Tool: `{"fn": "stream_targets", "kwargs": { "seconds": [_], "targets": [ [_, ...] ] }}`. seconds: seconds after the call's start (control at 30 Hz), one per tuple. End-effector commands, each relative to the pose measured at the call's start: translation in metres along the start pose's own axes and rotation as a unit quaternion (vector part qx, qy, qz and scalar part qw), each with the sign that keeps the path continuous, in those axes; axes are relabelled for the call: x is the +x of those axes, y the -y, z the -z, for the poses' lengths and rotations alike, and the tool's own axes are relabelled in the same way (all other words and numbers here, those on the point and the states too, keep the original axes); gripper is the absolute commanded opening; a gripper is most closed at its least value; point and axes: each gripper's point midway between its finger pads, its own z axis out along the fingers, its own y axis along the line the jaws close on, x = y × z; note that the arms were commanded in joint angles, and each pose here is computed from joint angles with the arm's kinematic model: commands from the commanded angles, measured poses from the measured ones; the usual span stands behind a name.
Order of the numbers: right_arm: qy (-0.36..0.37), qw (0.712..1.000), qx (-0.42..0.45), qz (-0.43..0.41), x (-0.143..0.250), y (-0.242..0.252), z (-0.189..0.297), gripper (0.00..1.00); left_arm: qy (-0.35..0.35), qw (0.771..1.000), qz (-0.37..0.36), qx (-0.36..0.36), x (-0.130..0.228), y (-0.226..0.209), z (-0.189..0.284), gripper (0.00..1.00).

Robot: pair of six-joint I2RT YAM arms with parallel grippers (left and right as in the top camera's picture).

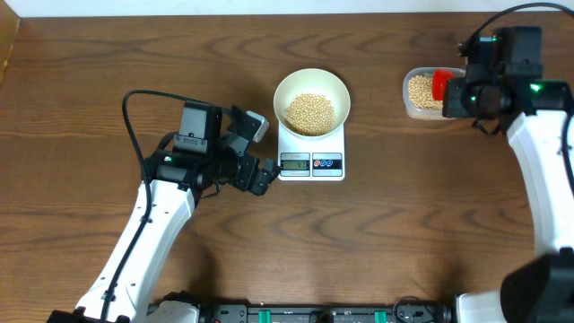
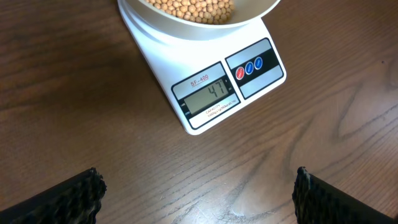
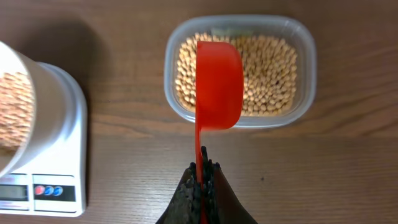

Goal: Scoop item into bowl and weigh 50g on scale
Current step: 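Carry the red scoop back right to the soybean tub, then dip the red scoop into the tub and scoop a small amount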

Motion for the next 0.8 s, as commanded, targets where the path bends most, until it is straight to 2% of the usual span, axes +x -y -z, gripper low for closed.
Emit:
{"fn": "stream_targets", "kwargs": {
  "seconds": [0.0, 0.43, 0.77],
  "targets": [
    [-0.029, 0.999, 0.008, -0.016, 0.007, 0.006, -0.026, 0.01, 0.012, 1.000, -0.009, -0.003, -0.008, 0.001, 0.006, 0.99],
    [-0.009, 0.999, 0.010, -0.037, -0.007, 0.010, -0.052, 0.01, 0.012, 1.000, -0.009, -0.003, -0.008, 0.001, 0.006, 0.98],
    [-0.028, 0.998, 0.006, -0.051, 0.000, 0.010, -0.071, 0.01, 0.012, 1.000, -0.009, -0.003, -0.008, 0.001, 0.006, 0.99]
  ]
}}
